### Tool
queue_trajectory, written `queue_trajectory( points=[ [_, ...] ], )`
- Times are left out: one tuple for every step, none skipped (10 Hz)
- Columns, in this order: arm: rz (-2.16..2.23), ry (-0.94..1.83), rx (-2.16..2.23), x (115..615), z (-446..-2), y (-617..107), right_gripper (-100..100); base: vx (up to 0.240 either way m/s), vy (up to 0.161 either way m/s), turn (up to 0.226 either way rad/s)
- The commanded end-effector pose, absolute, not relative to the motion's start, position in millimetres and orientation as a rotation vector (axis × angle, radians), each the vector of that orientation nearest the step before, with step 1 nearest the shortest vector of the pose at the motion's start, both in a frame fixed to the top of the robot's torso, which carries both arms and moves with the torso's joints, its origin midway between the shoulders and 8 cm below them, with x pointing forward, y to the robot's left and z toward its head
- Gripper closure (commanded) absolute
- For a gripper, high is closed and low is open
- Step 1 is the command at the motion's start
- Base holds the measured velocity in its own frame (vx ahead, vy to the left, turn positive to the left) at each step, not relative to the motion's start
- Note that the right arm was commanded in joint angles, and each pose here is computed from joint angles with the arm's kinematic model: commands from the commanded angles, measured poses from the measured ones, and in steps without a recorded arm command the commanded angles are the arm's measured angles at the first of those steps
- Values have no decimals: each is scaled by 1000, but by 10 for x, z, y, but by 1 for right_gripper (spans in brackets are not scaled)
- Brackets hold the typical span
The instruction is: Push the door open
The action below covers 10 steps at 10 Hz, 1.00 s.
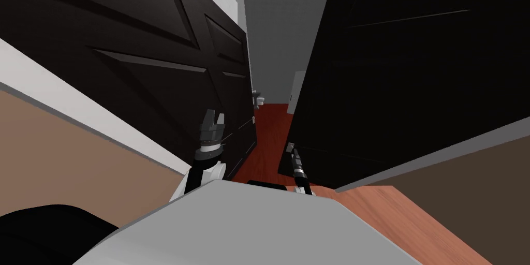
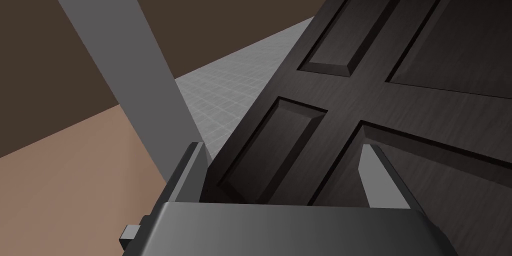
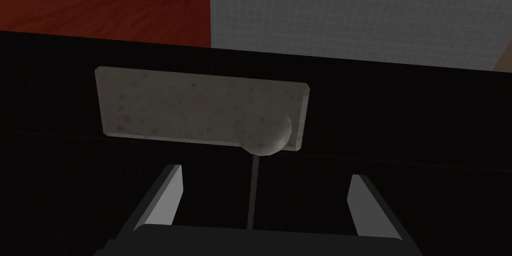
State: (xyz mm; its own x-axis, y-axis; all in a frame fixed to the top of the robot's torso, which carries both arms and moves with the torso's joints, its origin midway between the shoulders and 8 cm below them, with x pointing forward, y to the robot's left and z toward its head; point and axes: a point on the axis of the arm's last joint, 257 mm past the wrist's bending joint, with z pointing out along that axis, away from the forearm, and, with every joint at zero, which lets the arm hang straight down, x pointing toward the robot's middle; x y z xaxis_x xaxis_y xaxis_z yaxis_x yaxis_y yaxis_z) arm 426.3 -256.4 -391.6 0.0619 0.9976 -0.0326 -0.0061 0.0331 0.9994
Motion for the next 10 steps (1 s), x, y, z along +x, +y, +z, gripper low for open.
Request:
queue_trajectory(
  points=[
    [1144, 1166, 1212, 4264, -3915, -2557, -100, 215, 21, 26],
    [1145, 1162, 1215, 4265, -3914, -2547, -100, 211, -1, 16],
    [1149, 1155, 1221, 4267, -3914, -2523, -100, 211, -43, 20],
    [1147, 1159, 1218, 4267, -3915, -2533, -100, 83, -21, 2],
    [1147, 1159, 1218, 4267, -3915, -2533, 100, -19, 9, 1],
    [1147, 1159, 1218, 4267, -3915, -2533, 100, -30, 7, 5],
    [1147, 1159, 1218, 4267, -3915, -2533, 100, -18, 3, 2],
    [1147, 1159, 1218, 4267, -3915, -2533, 100, -11, 2, -2],
    [1147, 1159, 1218, 4267, -3915, -2533, 100, -7, 2, -2],
    [1147, 1159, 1218, 4267, -3915, -2533, 100, 0, 0, 0]
  ],
)
